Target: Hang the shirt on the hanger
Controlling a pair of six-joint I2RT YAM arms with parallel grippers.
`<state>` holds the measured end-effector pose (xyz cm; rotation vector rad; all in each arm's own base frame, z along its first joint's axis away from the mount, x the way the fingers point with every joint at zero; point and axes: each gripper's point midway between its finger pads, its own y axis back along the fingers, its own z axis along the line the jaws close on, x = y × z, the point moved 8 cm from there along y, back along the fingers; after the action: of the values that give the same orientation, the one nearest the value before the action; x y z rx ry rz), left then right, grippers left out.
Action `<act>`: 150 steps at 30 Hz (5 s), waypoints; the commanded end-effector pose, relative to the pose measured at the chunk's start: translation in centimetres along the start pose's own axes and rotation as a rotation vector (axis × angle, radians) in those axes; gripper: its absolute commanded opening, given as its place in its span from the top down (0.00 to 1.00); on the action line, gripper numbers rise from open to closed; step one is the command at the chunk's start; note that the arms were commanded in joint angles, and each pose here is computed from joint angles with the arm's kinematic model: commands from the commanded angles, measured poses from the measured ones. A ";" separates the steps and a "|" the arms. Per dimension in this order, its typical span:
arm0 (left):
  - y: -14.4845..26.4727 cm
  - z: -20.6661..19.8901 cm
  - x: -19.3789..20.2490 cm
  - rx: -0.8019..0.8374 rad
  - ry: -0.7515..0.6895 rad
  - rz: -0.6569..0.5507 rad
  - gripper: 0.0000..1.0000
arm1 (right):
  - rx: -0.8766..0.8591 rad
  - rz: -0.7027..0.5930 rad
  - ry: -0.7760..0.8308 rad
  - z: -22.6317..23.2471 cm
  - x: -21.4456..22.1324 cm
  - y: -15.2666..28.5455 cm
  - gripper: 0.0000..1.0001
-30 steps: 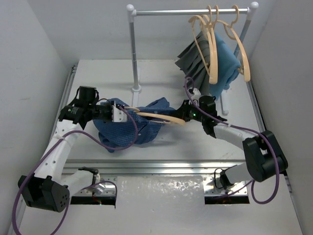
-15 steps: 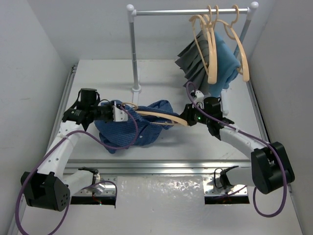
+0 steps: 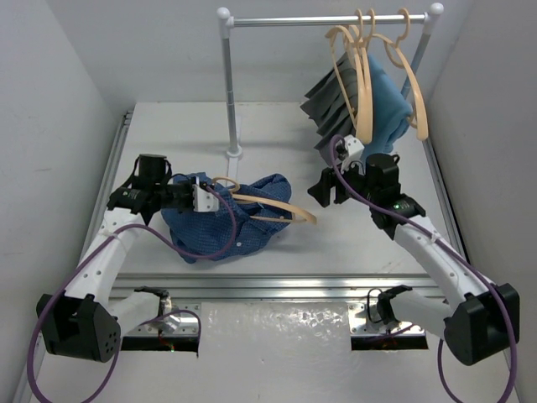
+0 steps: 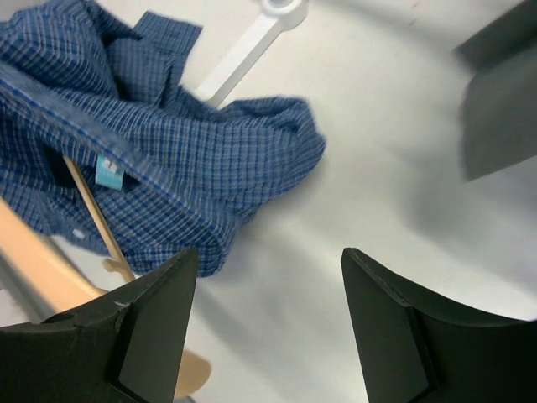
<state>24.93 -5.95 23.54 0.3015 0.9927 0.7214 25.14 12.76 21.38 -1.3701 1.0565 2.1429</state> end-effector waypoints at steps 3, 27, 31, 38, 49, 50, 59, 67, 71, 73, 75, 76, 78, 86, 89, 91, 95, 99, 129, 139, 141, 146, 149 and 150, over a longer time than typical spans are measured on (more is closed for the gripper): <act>0.8 0.6 -0.7 -0.032 -0.059 -0.022 1.00 | 0.091 0.001 0.092 -0.7 -2.3 1.1 0.31; 1.0 0.9 -2.4 -0.004 -0.053 -0.116 1.00 | -0.429 0.126 0.509 6.6 -1.1 -5.4 0.79; 0.8 0.5 -3.3 0.027 -0.060 -0.174 1.00 | -0.443 0.067 0.610 7.6 -1.5 -6.6 1.00; 0.3 0.3 -5.9 0.086 -0.039 -0.330 1.00 | -0.441 -0.139 0.829 10.0 -3.8 -6.7 1.00; -0.1 0.1 -7.6 0.169 -0.023 -0.430 0.66 | -0.449 -0.305 0.978 12.0 -5.8 -4.7 1.00; -0.3 0.2 -7.8 0.170 -0.027 -0.427 0.64 | -0.458 -0.306 0.983 12.4 -6.0 -4.8 1.00; -1.8 0.1 -8.5 0.176 0.000 -0.389 0.74 | -0.464 -0.337 0.963 14.2 -7.0 -5.5 1.00; -2.0 0.7 -6.5 0.024 0.070 -0.218 1.00 | -0.287 -0.367 0.778 12.8 -7.1 -4.2 0.39; -1.7 1.9 -5.6 -0.100 0.165 -0.145 1.00 | -0.085 -0.307 0.534 10.0 -7.0 -3.1 0.16; -1.8 2.1 -5.4 -0.128 0.191 -0.137 1.00 | 0.015 -0.291 0.295 7.9 -6.6 -2.0 0.15; -1.7 2.3 -5.3 -0.152 0.211 -0.126 1.00 | 0.061 -0.256 0.108 5.8 -5.2 -1.4 0.17; -1.6 2.4 -5.3 -0.160 0.222 -0.125 1.00 | 0.042 -0.273 -0.033 6.0 -4.9 -0.7 0.21; -1.5 2.4 -5.5 -0.172 0.249 -0.129 1.00 | -0.011 -0.276 -0.117 6.1 -2.8 -0.9 0.28; -0.9 1.9 -6.5 -0.151 0.282 -0.176 1.00 | -0.145 -0.141 -0.393 7.0 1.7 -5.5 0.38; -0.8 1.8 -6.6 -0.146 0.279 -0.180 1.00 | -0.143 -0.134 -0.433 6.8 1.9 -7.2 0.37; -0.8 1.7 -6.6 -0.146 0.278 -0.180 1.00 | -0.136 -0.126 -0.438 6.7 1.9 -8.0 0.37; -0.8 1.6 -6.7 -0.146 0.276 -0.189 1.00 | -0.127 -0.108 -0.458 6.4 2.0 -9.4 0.38; -0.8 1.8 -6.9 -0.153 0.284 -0.203 1.00 | -0.139 -0.066 -0.513 6.2 3.4 -11.3 0.50; 1.1 -1.1 -5.2 0.053 0.145 -0.140 1.00 | 0.104 -0.050 -0.433 -1.6 5.7 -6.2 1.00; -0.2 1.6 -2.2 -0.191 0.138 0.085 1.00 | 0.322 0.039 -0.086 1.2 1.9 -7.0 1.00; -0.5 1.5 -2.1 -0.168 0.136 0.092 1.00 | 0.361 0.057 -0.034 1.3 1.1 -7.4 1.00; -1.1 1.6 -2.6 -0.137 0.178 0.051 1.00 | 0.256 0.029 0.010 3.5 -0.6 -8.5 1.00; -1.7 2.1 -2.8 -0.183 0.203 0.012 1.00 | 0.111 -0.012 0.046 6.3 -1.4 -8.9 1.00; -2.0 2.1 -2.7 -0.182 0.217 0.006 1.00 | 0.036 -0.020 0.093 7.4 -1.6 -9.0 1.00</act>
<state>25.35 -8.24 23.86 0.1703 1.1703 0.8816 27.94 21.54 18.64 -1.2578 1.2821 2.0119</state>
